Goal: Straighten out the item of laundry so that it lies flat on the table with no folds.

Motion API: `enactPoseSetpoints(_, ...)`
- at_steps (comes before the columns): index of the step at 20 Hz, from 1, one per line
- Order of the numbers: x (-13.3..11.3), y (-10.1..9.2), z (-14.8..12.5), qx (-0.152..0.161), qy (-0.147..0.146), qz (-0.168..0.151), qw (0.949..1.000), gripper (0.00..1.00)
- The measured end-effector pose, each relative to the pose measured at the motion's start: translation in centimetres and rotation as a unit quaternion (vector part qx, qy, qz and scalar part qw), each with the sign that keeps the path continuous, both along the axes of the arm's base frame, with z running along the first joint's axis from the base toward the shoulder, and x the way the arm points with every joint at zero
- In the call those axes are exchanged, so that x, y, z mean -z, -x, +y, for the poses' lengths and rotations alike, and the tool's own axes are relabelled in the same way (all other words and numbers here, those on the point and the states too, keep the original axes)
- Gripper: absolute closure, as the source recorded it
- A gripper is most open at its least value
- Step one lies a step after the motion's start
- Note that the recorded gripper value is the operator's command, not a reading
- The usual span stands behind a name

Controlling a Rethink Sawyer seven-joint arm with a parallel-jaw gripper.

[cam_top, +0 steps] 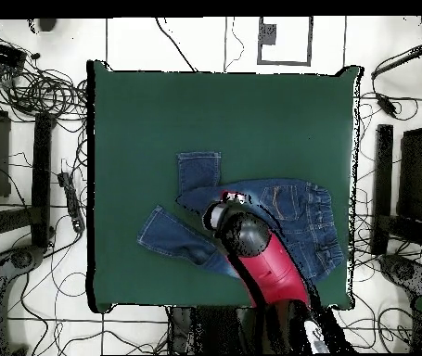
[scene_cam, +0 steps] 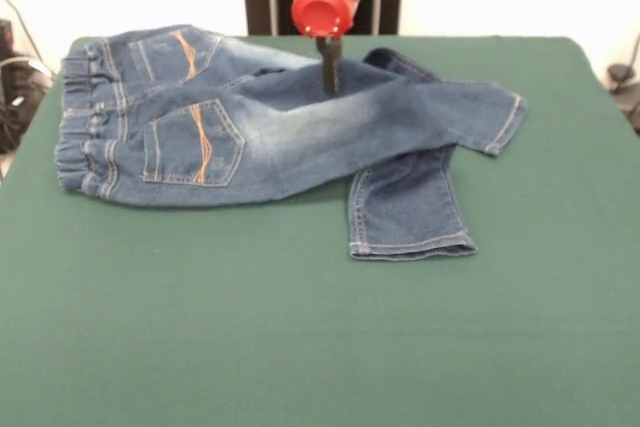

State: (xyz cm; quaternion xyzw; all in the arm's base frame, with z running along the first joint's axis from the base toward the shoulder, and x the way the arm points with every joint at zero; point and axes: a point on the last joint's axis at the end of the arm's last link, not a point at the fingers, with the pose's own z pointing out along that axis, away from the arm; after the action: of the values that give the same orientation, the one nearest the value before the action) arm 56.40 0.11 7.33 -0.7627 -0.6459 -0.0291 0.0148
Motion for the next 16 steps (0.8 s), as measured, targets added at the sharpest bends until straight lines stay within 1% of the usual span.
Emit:
enactPoseSetpoints(2,-0.6,0.2,0.6,-0.006,-0.018,0.014,0.9997,0.0)
enactPoseSetpoints(5,-1.0,0.2,0.9,-0.008,-0.032,0.021,0.9992,0.0)
enactPoseSetpoints(9,-1.1,-0.3,0.5,-0.008,-0.032,0.019,0.9993,0.0)
enactPoseSetpoints(10,-1.1,-0.4,0.5,-0.012,-0.031,0.02,0.9993,0.0)
enactPoseSetpoints(12,-1.5,-0.2,0.6,-0.031,-0.035,0.029,0.9985,0.0)
enactPoseSetpoints(14,-1.9,0.3,0.7,-0.051,-0.044,0.045,0.9967,0.0)
enactPoseSetpoints(15,-2.4,0.9,0.7,-0.07,-0.055,0.066,0.9939,0.0)
enactPoseSetpoints(16,-2.6,1.3,0.7,-0.077,-0.059,0.076,0.9924,0.0)
